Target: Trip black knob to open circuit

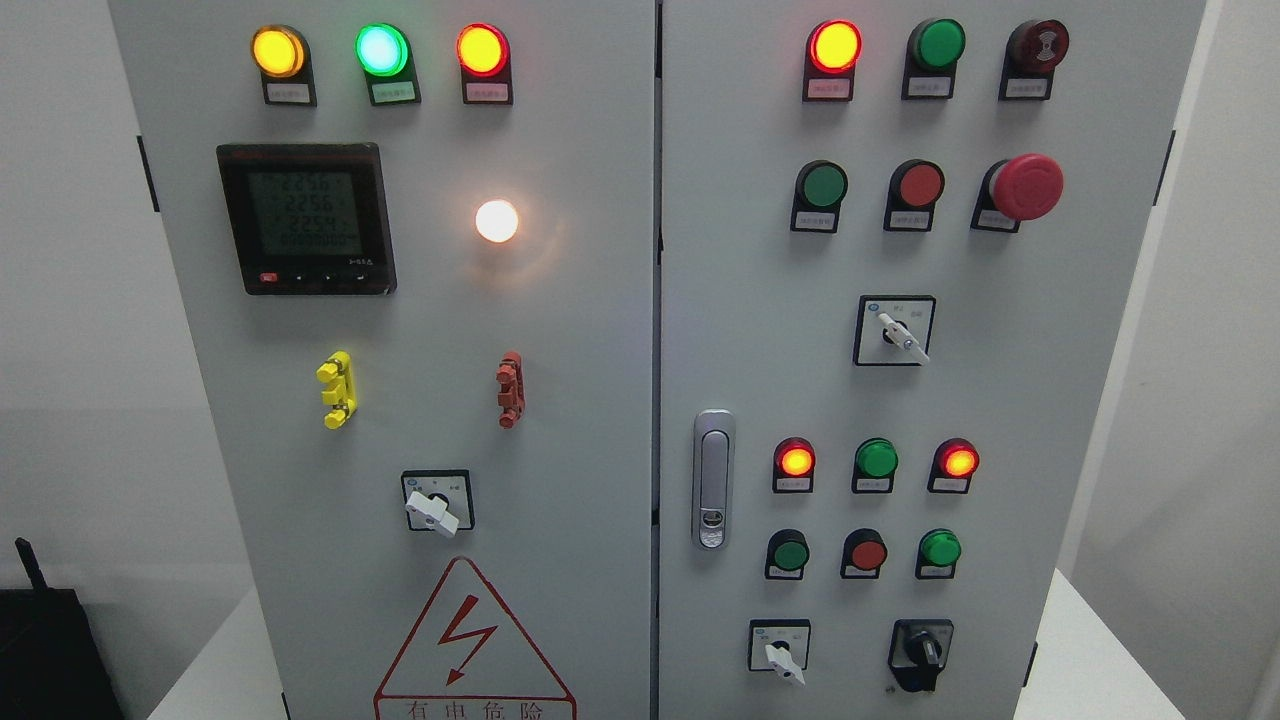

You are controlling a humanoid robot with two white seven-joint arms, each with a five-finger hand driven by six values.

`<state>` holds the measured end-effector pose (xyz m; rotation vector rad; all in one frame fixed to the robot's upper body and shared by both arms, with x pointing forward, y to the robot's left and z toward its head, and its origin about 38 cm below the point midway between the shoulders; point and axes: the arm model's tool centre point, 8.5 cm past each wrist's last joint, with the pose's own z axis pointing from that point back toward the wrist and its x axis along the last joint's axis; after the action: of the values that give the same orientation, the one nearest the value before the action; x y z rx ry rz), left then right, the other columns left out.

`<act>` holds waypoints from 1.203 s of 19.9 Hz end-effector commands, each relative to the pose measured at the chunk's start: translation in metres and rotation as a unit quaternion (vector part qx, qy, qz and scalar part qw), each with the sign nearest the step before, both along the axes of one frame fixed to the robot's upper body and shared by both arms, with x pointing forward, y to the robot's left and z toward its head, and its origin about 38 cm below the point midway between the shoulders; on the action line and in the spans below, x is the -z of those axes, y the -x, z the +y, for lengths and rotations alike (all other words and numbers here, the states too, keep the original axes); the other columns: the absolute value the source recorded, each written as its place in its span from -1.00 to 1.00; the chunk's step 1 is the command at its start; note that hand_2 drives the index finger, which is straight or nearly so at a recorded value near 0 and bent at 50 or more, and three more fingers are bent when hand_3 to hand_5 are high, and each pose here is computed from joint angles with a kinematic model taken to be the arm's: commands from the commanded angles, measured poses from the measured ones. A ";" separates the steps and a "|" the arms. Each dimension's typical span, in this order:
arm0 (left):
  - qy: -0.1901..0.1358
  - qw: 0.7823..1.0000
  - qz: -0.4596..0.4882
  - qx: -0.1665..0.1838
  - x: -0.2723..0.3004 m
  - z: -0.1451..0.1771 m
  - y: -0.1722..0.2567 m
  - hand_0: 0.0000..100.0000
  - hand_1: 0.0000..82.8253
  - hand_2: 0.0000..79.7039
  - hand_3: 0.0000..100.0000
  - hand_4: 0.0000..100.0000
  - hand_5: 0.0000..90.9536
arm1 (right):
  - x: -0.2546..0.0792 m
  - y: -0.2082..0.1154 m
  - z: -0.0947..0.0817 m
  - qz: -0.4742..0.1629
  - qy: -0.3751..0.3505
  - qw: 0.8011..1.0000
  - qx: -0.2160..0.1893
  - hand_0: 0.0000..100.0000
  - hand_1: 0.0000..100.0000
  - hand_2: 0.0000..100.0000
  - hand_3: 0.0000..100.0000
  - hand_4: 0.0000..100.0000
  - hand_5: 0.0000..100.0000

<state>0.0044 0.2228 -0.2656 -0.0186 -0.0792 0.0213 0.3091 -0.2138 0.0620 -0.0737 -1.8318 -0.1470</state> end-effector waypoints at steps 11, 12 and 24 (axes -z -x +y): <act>0.001 1.000 -0.001 -0.002 0.000 -0.001 -0.002 -0.76 -0.06 -1.00 -1.00 -1.00 -1.00 | -0.050 -0.029 -0.003 -0.053 0.008 0.999 -0.006 1.00 1.00 -1.00 1.00 1.00 0.77; 0.001 1.000 -0.002 -0.002 0.000 -0.001 -0.002 -0.76 -0.06 -1.00 -1.00 -1.00 -1.00 | -0.050 -0.030 -0.003 -0.051 0.009 0.999 -0.006 1.00 1.00 -1.00 1.00 1.00 0.77; 0.001 1.000 -0.003 -0.002 0.000 -0.001 -0.003 -0.76 -0.06 -1.00 -1.00 -1.00 -1.00 | -0.057 -0.039 -0.002 -0.056 0.009 0.998 -0.009 1.00 1.00 -1.00 1.00 1.00 0.77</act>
<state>0.0044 0.2228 -0.2656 -0.0186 -0.0792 0.0213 0.3438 -0.2149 0.1045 -0.0714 -1.8998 -0.1297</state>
